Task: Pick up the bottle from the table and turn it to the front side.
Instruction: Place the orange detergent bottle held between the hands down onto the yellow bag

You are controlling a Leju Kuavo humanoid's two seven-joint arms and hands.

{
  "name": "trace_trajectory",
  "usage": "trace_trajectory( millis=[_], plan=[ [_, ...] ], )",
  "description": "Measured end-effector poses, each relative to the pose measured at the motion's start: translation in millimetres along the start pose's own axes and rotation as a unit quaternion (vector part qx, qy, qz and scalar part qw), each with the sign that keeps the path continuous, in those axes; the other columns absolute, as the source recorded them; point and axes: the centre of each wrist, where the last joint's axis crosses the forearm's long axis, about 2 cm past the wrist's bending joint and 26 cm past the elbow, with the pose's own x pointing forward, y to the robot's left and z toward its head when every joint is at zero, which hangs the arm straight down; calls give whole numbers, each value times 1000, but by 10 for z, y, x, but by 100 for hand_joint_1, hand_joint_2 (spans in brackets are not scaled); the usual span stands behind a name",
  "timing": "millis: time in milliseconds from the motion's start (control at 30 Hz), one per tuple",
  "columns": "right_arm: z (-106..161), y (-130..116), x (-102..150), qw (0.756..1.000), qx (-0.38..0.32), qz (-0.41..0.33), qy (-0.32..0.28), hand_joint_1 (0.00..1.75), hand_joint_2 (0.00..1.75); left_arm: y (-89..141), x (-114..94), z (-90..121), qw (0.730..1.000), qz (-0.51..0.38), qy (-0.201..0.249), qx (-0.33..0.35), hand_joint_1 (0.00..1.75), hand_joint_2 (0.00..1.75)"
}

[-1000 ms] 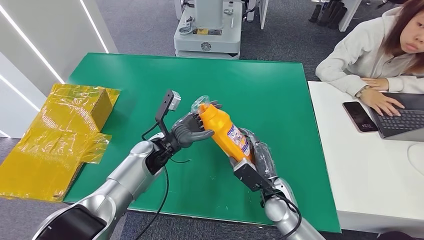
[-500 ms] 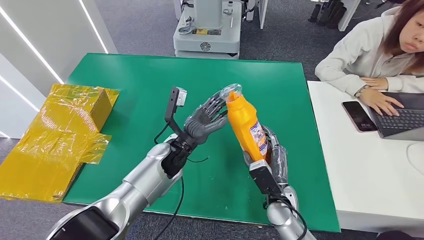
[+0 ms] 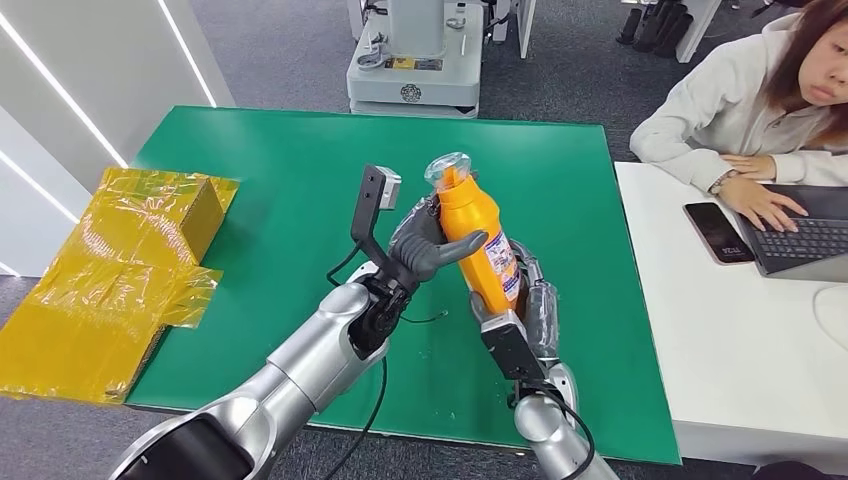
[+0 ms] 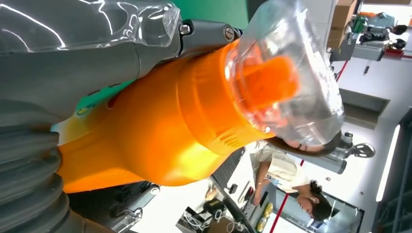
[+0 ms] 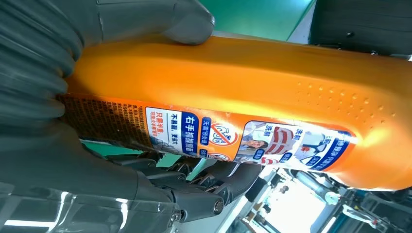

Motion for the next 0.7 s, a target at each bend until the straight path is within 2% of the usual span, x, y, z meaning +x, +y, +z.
trace_trajectory(
  millis=[67, 100, 200, 233, 700],
  plan=[
    [-8, 4, 2, 1000, 1, 7, -2, 175, 175, 2, 1, -3, 1000, -7, 7, -6, 2, 175],
    [-6, 5, 0, 1000, 3, 10, -2, 175, 175, 6, 2, -6, 1000, -11, 10, -10, 17, 175],
    [5, 7, -9, 1000, 7, 16, 1, 175, 175, 26, -3, -8, 999, -21, 22, -25, 145, 175],
    [9, 8, -12, 1000, 8, 17, 1, 175, 175, 36, -7, -8, 999, -25, 26, -29, 175, 175],
    [55, 21, -22, 1000, 12, 20, 4, 175, 175, 98, -59, 17, 998, -23, 53, -34, 175, 175]
  ],
)
